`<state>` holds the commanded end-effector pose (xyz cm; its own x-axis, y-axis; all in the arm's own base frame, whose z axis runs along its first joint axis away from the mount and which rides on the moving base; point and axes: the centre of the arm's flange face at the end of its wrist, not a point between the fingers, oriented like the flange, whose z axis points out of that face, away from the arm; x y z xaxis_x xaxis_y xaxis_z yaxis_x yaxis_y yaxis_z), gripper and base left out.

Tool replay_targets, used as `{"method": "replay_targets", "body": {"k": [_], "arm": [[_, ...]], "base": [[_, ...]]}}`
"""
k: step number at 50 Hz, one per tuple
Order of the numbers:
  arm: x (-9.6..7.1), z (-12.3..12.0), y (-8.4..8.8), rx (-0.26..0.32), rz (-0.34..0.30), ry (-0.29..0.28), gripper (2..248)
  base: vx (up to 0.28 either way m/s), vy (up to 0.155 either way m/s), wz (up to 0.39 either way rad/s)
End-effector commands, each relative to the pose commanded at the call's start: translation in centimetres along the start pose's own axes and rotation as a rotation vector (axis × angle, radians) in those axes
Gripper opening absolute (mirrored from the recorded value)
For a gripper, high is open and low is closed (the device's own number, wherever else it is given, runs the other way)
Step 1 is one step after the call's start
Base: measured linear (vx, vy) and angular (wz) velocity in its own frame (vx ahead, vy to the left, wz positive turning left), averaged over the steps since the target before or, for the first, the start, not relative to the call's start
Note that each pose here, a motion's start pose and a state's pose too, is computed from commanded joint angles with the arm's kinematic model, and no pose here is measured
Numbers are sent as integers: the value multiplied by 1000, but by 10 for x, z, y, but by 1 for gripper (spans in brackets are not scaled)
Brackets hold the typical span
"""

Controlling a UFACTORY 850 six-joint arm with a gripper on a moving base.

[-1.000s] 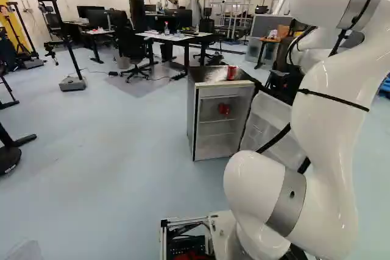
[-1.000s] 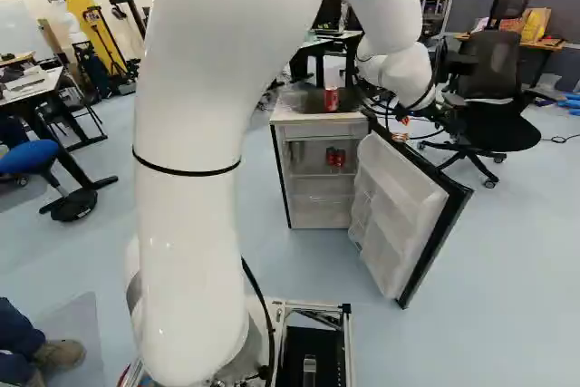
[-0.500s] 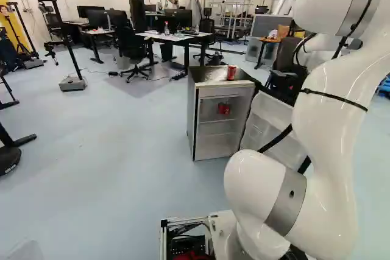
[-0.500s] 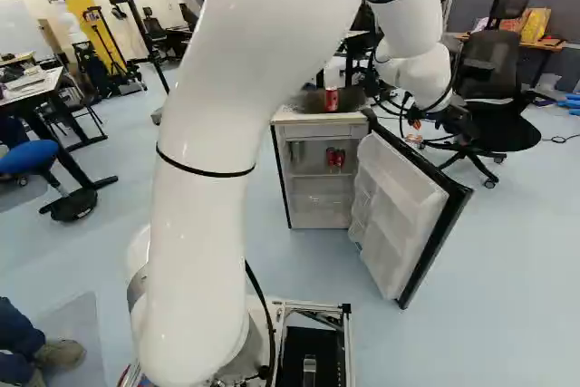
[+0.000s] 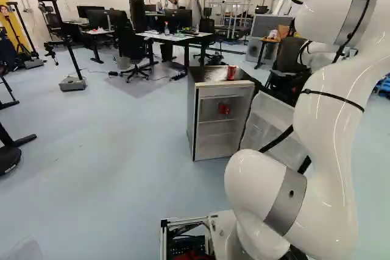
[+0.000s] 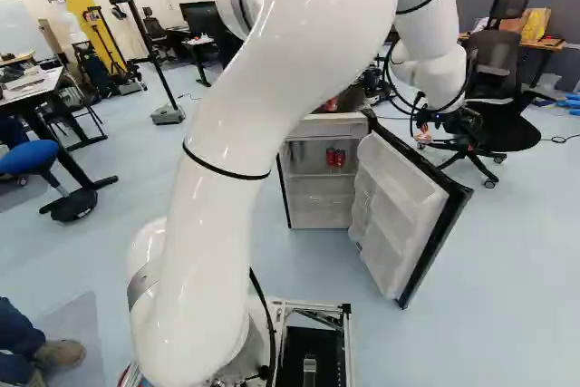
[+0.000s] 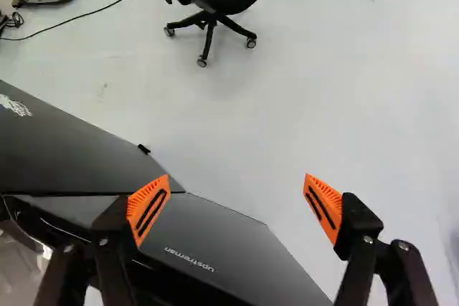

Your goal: Grab a drink from the fridge

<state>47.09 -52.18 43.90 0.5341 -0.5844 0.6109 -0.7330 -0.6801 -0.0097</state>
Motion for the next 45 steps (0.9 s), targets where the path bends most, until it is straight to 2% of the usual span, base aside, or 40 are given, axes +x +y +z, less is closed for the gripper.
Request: {"method": "replay_targets", "body": {"k": [45], "arm": [[31,55,10,43,69,-212,247]], "base": [[0,0,0]]}}
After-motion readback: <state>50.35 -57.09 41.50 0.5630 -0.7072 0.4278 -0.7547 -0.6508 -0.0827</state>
